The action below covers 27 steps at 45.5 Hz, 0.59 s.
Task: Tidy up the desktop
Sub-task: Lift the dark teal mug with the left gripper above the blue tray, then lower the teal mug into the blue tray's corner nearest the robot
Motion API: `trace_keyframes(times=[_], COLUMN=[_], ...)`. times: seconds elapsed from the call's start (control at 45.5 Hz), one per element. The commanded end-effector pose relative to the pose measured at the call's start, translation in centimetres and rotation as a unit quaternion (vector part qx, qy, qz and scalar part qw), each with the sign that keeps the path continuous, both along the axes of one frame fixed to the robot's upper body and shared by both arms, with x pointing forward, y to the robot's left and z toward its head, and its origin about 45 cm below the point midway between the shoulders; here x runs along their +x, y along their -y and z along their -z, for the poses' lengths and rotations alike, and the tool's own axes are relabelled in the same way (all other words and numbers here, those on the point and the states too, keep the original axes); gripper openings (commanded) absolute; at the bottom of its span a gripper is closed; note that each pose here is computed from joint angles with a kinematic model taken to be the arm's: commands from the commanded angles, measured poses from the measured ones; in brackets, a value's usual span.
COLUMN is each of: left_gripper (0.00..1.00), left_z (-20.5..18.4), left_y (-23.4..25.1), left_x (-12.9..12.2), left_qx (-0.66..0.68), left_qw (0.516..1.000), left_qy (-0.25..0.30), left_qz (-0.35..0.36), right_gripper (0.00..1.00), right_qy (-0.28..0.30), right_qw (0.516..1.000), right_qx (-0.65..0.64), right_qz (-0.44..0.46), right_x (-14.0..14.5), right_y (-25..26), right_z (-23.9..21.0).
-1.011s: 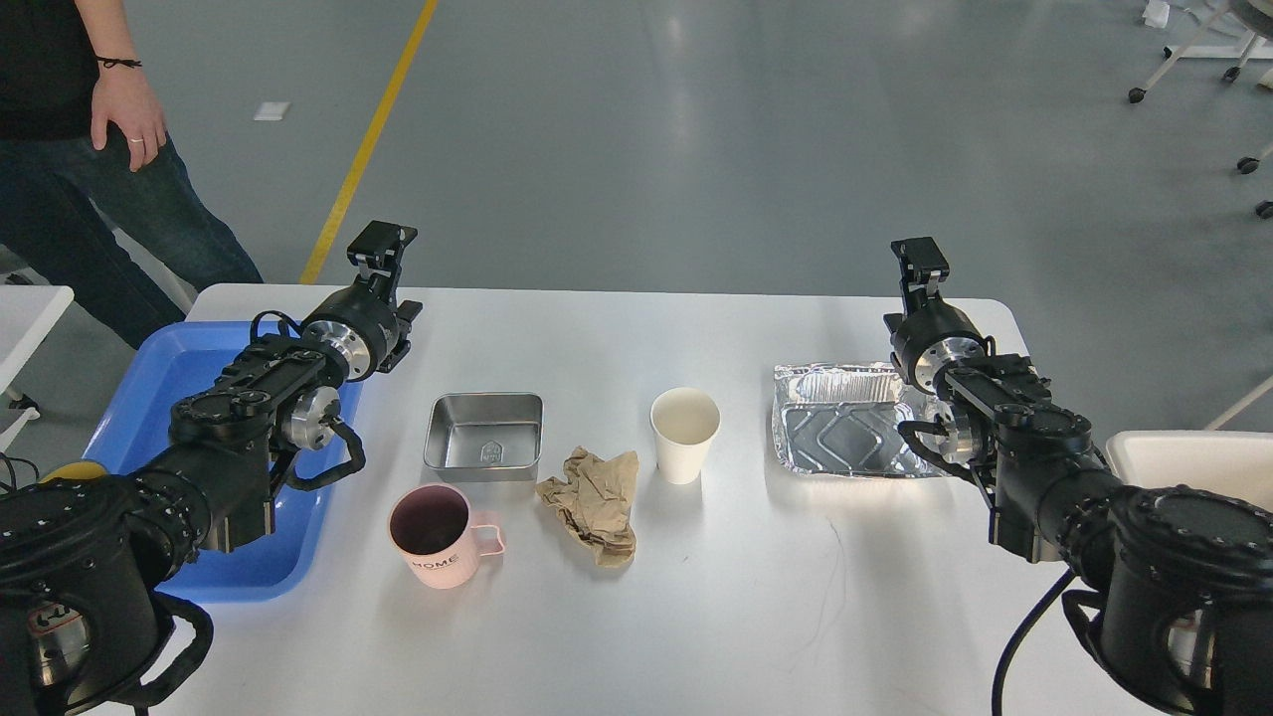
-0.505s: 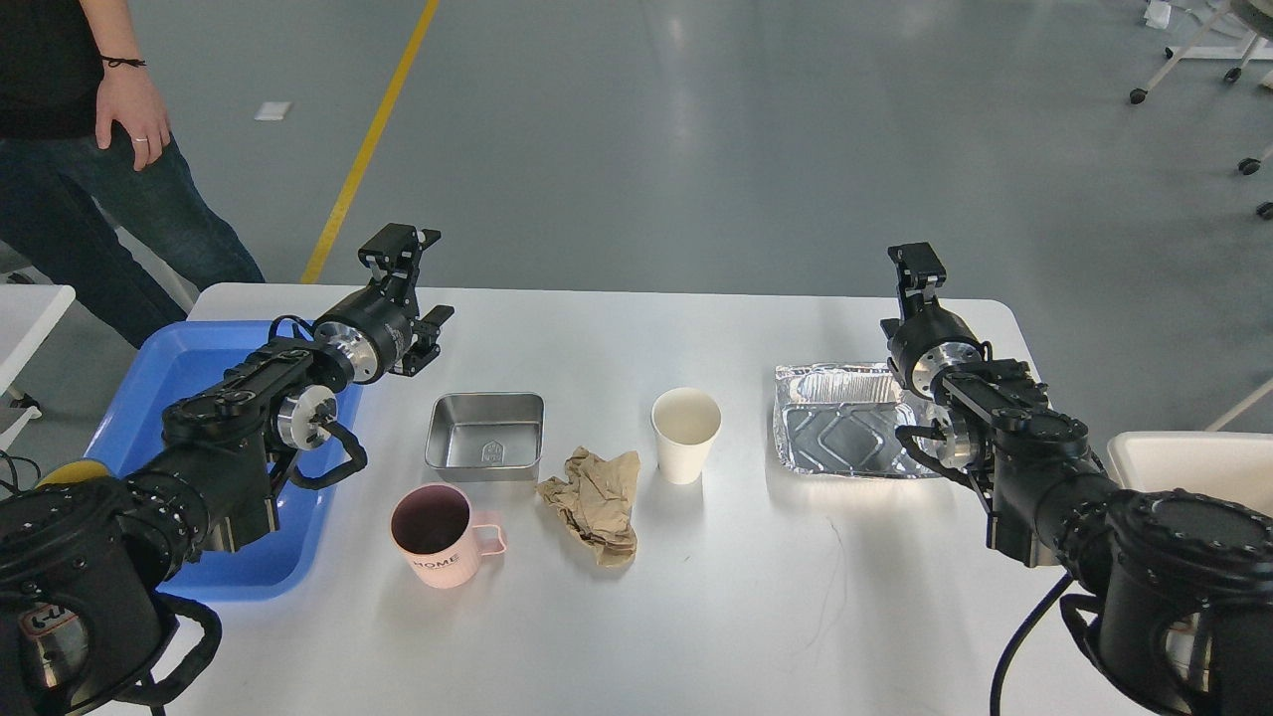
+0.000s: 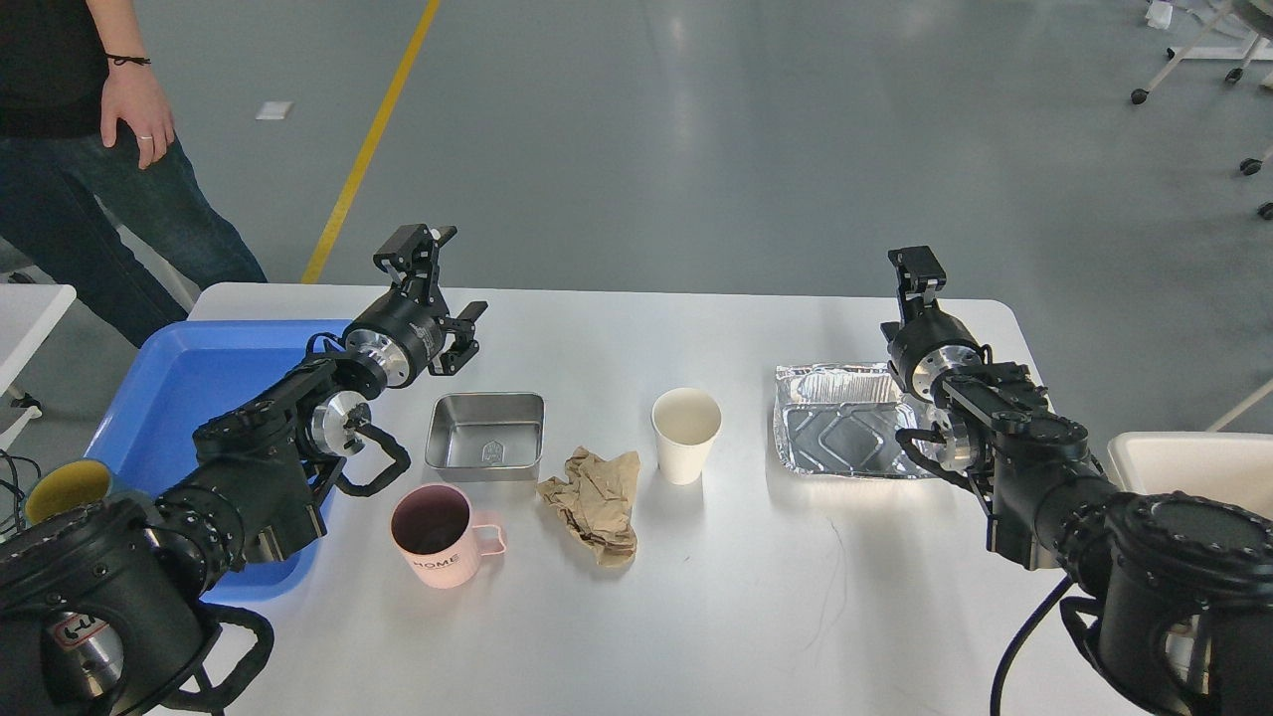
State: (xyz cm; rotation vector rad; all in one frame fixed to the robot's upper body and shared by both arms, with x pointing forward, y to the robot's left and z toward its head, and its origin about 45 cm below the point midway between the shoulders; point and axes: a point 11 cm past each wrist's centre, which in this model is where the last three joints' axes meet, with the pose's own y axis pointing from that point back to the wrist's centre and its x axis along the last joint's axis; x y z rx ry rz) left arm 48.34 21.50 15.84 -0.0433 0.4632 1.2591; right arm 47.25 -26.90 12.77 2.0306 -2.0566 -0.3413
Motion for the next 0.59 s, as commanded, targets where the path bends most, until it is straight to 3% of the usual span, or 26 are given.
trace_keyframes(times=[0.0, 0.132, 0.264, 0.571], left_gripper=[0.98, 0.98, 0.98, 0.98], left_z=[0.2, 0.9, 1.4, 0.1], left_y=[0.1, -1.2, -6.4, -15.4], left_x=[-0.1, -0.5, -1.1, -3.3], left_qx=[0.008, 0.068, 0.180, 0.275], left_qw=[1.000, 0.997, 0.981, 0.951], left_qy=[-0.004, -0.018, -0.034, -0.055], left_qz=[0.006, 0.037, 0.068, 0.127], right_gripper=[1.00, 1.00, 1.00, 1.00], right_qy=[-0.001, -0.001, -0.003, -0.003], right_qw=[1.000, 1.000, 1.000, 1.000], right_qx=[0.000, 0.000, 0.000, -0.002], right_qz=[0.000, 0.000, 0.001, 0.000], right_x=[-0.1, -0.1, -0.2, -0.2], right_y=[0.0, 0.0, 0.2, 0.3], right_z=[0.1, 0.1, 0.3, 0.2])
